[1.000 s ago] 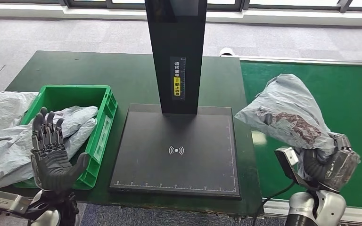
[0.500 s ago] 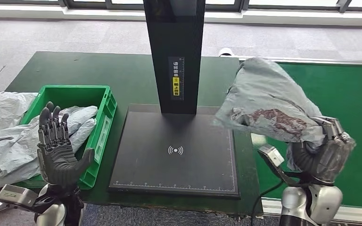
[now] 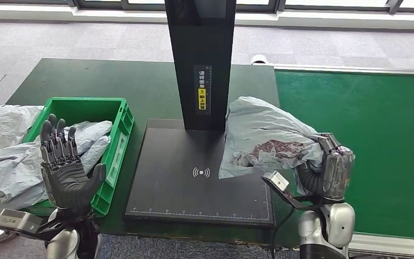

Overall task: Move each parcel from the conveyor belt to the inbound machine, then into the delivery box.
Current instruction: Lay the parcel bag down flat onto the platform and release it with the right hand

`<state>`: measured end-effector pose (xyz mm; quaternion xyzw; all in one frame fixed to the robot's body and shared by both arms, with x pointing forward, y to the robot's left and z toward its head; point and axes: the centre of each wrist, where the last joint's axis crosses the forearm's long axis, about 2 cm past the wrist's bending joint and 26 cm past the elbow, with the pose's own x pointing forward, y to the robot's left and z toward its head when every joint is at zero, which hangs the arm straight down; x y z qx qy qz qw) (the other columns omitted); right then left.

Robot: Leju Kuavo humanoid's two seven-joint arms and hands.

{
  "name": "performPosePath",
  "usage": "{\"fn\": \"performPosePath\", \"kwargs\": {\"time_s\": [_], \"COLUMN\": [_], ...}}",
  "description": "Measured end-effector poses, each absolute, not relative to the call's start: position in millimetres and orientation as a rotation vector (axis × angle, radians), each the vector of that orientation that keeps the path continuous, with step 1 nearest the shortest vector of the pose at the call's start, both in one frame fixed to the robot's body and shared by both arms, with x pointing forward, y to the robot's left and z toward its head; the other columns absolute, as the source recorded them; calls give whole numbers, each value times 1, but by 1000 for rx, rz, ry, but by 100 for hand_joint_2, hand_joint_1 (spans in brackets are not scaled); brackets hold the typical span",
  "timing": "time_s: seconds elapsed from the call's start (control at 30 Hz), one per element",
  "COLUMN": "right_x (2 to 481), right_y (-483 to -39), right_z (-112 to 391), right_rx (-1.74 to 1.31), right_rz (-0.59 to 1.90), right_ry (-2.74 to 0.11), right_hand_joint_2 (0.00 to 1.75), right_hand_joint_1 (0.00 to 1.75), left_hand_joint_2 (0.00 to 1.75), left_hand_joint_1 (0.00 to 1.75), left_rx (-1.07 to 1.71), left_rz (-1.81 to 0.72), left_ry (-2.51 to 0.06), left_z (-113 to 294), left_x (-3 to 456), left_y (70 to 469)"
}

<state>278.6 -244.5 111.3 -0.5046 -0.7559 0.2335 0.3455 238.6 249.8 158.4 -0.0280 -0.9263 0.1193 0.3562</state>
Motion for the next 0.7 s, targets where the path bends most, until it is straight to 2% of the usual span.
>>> {"fn": "performPosePath", "kwargs": {"time_s": [0.43,0.7], "right_x": [277,284], "right_y": [-204,-171], "right_z": [63,35], "right_rx": [-1075,-759], "right_rz": [812,960], "right_ry": [-1825,-1694], "right_hand_joint_2": [175,175], "right_hand_joint_1": [175,175], "left_hand_joint_2": [175,175], "left_hand_joint_1": [0,0], "left_rx": [-98,-117], "left_rz": [277,260], "left_ry": [-2403,-2406], "left_z": [161,161], "left_x": [241,241], "left_y": [248,248]}}
